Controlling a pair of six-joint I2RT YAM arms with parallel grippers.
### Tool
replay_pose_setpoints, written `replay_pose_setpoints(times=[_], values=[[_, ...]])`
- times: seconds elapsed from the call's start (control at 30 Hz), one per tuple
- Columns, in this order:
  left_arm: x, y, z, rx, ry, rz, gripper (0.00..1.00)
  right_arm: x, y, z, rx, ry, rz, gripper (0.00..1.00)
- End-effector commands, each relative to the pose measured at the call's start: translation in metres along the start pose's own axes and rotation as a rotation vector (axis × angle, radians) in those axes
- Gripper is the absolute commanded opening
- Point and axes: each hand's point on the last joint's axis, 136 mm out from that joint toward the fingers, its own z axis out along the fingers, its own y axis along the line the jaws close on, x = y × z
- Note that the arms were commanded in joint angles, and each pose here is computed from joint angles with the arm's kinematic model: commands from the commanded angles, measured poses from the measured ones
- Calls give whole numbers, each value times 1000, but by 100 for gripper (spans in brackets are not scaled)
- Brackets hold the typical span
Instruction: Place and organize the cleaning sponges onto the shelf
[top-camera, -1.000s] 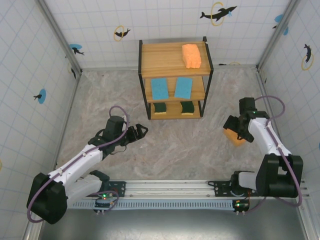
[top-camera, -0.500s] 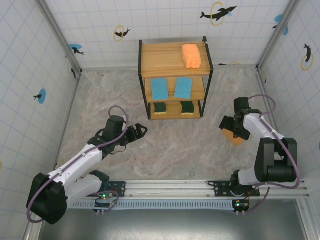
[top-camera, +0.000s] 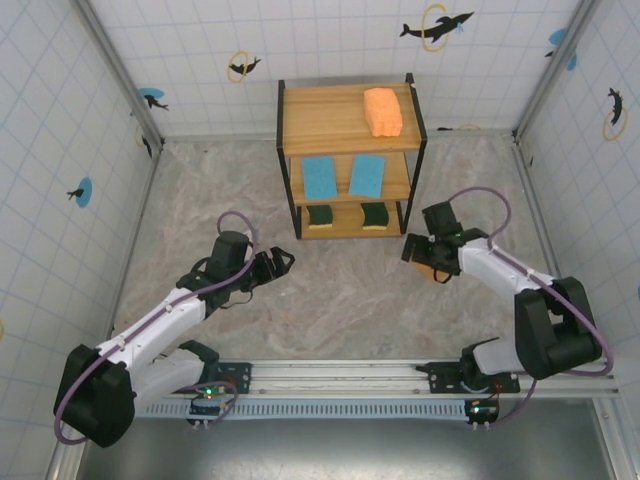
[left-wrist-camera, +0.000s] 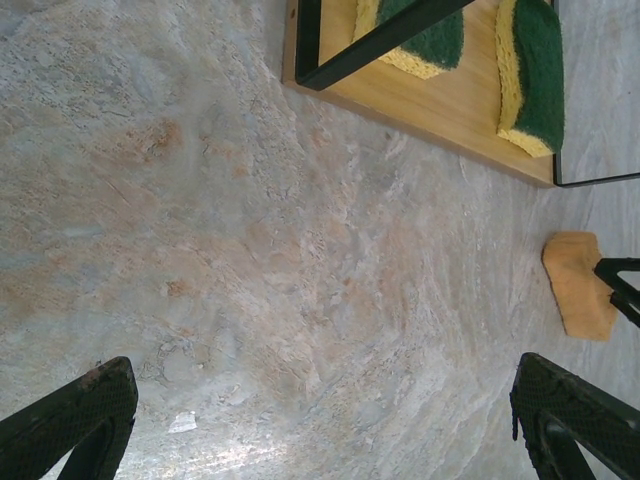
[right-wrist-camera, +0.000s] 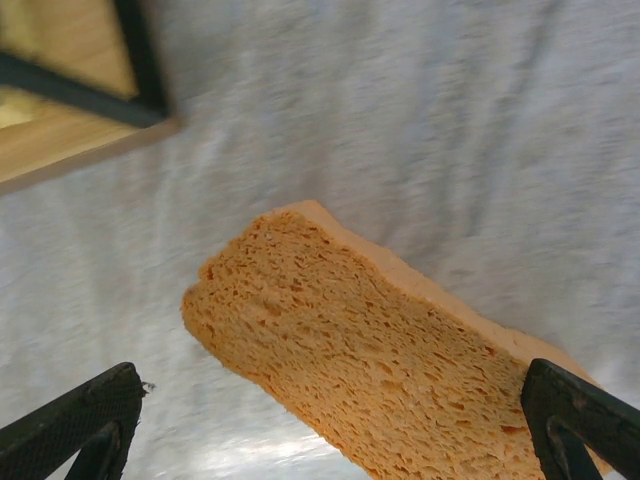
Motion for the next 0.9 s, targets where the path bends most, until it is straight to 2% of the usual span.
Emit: replay_pose_setpoints(times=[0.0, 0.23, 0.43, 0.67, 0.87], values=[[-3, -2, -1, -5, -8, -14, 98, 57, 16, 12, -59, 158, 65, 100], [4, 8, 1, -24, -6, -38, 98, 80, 83, 4, -240, 155, 38, 100], [10, 21, -1, -21, -51, -107, 98, 79, 122, -15, -369, 142, -30, 100], [13, 28, -4, -27, -85, -143, 98, 63, 103, -37, -330, 61, -91, 100], [14, 16, 1, -9, -74, -123, 97, 47, 76, -32, -295, 32, -73, 99]])
